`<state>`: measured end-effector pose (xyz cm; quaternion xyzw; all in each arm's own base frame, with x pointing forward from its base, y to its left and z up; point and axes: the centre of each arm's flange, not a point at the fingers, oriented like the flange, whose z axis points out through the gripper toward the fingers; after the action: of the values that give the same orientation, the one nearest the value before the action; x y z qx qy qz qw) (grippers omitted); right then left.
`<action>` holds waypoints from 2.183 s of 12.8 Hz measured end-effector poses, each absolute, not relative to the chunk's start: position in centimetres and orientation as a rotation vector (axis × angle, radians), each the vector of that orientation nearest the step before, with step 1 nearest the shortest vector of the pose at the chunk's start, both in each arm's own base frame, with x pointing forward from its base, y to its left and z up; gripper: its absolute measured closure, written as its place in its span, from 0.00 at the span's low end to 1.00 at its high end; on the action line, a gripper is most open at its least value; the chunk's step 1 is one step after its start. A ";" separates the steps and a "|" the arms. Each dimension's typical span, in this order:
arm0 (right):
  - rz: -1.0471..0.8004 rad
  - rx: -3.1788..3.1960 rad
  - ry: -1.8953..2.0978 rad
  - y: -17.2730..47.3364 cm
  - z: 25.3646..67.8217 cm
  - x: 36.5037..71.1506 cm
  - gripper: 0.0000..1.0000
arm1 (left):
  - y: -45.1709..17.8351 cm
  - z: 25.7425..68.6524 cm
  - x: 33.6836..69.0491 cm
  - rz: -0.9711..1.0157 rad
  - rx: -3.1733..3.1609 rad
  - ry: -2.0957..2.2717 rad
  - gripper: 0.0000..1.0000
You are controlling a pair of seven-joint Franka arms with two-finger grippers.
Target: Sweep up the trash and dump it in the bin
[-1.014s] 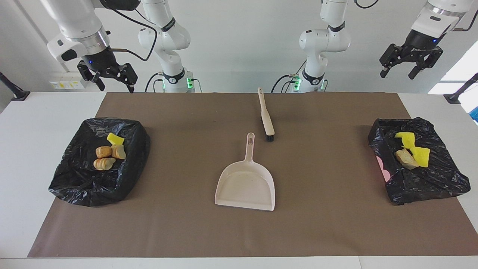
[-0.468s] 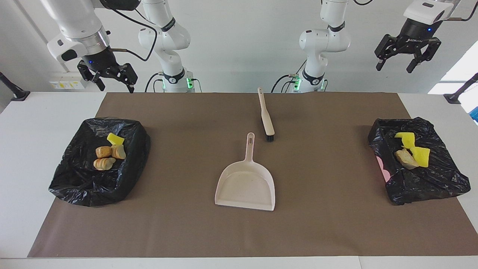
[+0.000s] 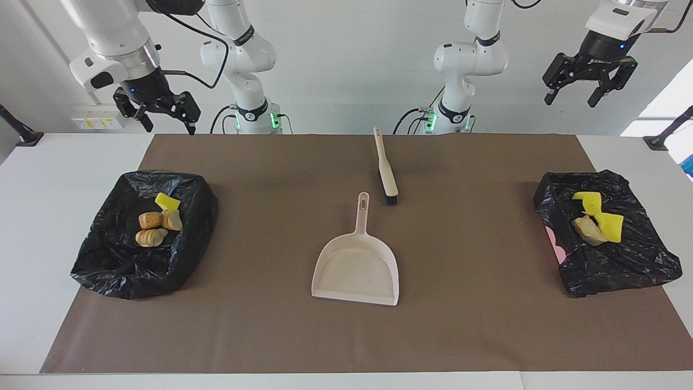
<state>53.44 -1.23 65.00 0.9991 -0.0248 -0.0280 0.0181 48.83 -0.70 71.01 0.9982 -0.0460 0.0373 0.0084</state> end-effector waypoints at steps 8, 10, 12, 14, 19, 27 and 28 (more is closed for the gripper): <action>-0.173 3.101 -0.039 -1.0 65.2 52.6 0.00 | -0.7 68.2 50.0 0.111 3.120 -0.085 0.00; -0.172 3.101 -0.039 -1.0 65.2 52.6 0.00 | -0.3 68.2 50.0 0.112 3.120 -0.073 0.00; -0.172 3.101 -0.039 -1.0 65.2 52.6 0.00 | 0.1 68.2 50.0 0.112 3.120 -0.062 0.00; -0.172 3.101 -0.039 -1.0 65.2 52.6 0.00 | 0.1 68.2 50.0 0.112 3.120 -0.063 0.00; -0.172 3.101 -0.039 -1.0 65.2 52.6 0.00 | 0.6 68.2 50.0 0.112 3.120 -0.046 0.00; -0.170 3.101 -0.040 -1.0 65.3 52.5 0.00 | 3.2 68.0 49.9 0.105 3.124 0.039 0.00; -0.170 3.101 -0.040 -1.0 65.3 52.5 0.00 | 5.1 68.0 49.8 0.105 3.125 0.100 0.00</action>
<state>52.53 -1.05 65.29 0.9983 -0.0130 -0.0547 0.0177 49.79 5.10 67.96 0.9989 0.0319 0.0335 0.0069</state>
